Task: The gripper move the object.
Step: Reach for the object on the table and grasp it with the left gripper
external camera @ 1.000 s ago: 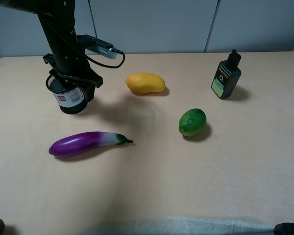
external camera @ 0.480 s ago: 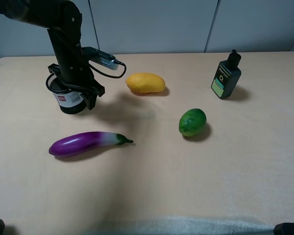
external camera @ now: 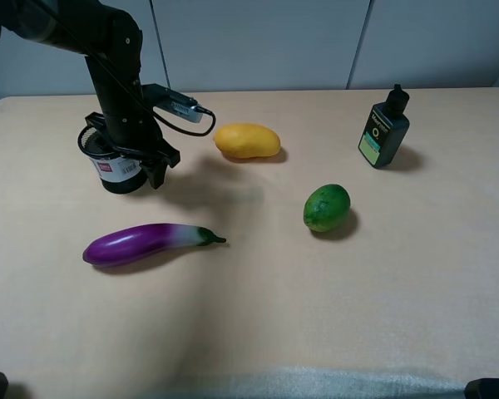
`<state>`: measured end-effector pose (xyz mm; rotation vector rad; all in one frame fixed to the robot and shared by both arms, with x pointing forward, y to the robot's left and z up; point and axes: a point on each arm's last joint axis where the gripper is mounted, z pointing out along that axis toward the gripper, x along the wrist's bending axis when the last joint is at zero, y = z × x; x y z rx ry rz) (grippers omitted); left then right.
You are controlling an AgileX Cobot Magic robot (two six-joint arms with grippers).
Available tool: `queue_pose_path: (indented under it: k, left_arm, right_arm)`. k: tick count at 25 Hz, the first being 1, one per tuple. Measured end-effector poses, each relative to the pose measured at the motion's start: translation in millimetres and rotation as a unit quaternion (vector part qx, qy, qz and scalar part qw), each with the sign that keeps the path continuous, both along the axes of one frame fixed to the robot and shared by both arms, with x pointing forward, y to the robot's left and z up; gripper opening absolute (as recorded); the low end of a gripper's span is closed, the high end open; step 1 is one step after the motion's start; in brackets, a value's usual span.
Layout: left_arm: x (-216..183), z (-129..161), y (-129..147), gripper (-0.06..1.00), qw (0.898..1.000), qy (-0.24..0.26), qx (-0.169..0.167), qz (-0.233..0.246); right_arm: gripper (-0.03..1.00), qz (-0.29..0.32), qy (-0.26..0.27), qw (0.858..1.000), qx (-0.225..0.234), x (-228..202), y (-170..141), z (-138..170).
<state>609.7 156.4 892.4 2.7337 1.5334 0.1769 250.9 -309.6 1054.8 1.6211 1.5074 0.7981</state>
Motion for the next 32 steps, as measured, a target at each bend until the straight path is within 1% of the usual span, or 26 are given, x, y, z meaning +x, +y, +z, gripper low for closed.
queue_pose_path:
  k: [20,23,26,29,30,32]
  left_arm:
    - [1.3,-3.3,-0.6,0.74,1.0,0.0,0.0,0.0]
    - [1.4,-3.5,-0.6,0.73,1.0,0.0,0.0,0.0]
    - [1.4,-3.3,-0.6,0.67,1.0,0.001,0.0,0.0]
    - [1.6,-3.5,-0.7,0.56,1.0,0.001,0.0,0.0]
    - [1.6,-3.5,-0.7,0.56,1.0,0.001,0.0,0.0]
    - [1.6,-3.8,-0.7,0.48,1.0,0.002,0.0,0.0]
  right_arm:
    - [0.69,0.0,0.0,1.0,0.0,0.0,0.1,0.0]
    - [0.69,0.0,0.0,1.0,0.0,0.0,0.1,0.0]
    - [0.69,0.0,0.0,1.0,0.0,0.0,0.1,0.0]
    - [0.69,0.0,0.0,1.0,0.0,0.0,0.1,0.0]
    - [0.69,0.0,0.0,1.0,0.0,0.0,0.1,0.0]
    - [0.69,0.0,0.0,1.0,0.0,0.0,0.1,0.0]
